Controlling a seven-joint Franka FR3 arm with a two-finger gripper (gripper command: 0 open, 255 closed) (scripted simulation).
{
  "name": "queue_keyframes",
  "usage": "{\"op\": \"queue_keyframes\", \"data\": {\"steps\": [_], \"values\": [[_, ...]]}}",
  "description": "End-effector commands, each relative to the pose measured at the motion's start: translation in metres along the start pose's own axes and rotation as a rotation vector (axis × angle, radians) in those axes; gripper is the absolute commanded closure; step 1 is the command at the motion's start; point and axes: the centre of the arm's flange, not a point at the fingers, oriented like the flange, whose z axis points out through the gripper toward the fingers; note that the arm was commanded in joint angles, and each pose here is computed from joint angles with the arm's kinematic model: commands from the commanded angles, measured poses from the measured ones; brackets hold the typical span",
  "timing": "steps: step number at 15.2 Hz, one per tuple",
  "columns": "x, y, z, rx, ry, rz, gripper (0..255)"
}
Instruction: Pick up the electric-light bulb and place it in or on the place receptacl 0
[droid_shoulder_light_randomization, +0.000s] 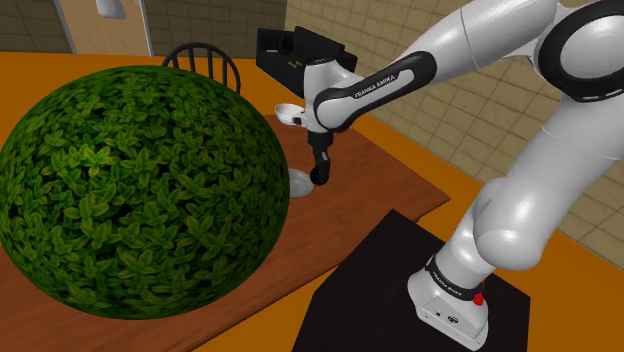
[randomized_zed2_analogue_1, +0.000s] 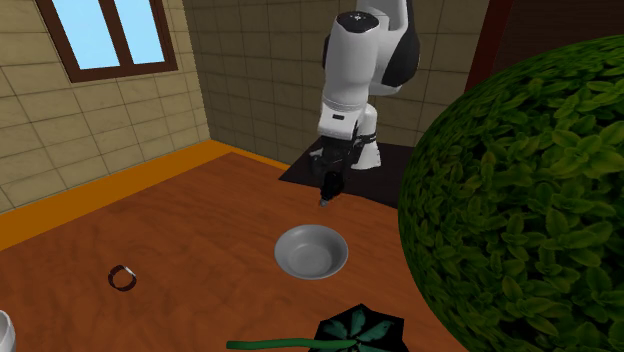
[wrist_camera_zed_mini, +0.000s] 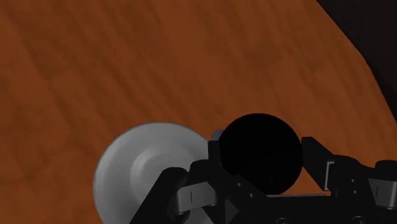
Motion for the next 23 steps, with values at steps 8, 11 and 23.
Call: {"op": "queue_keyframes", "data": {"steps": [8,11,23], "values": [[0.075,0.086,-0.031,0.000,-0.001,0.000,255],[0.080,0.089,-0.022,0.000,-0.001,0.000,255],[0.093,0.091,0.040,0.000,-0.001,0.000,255]]}}
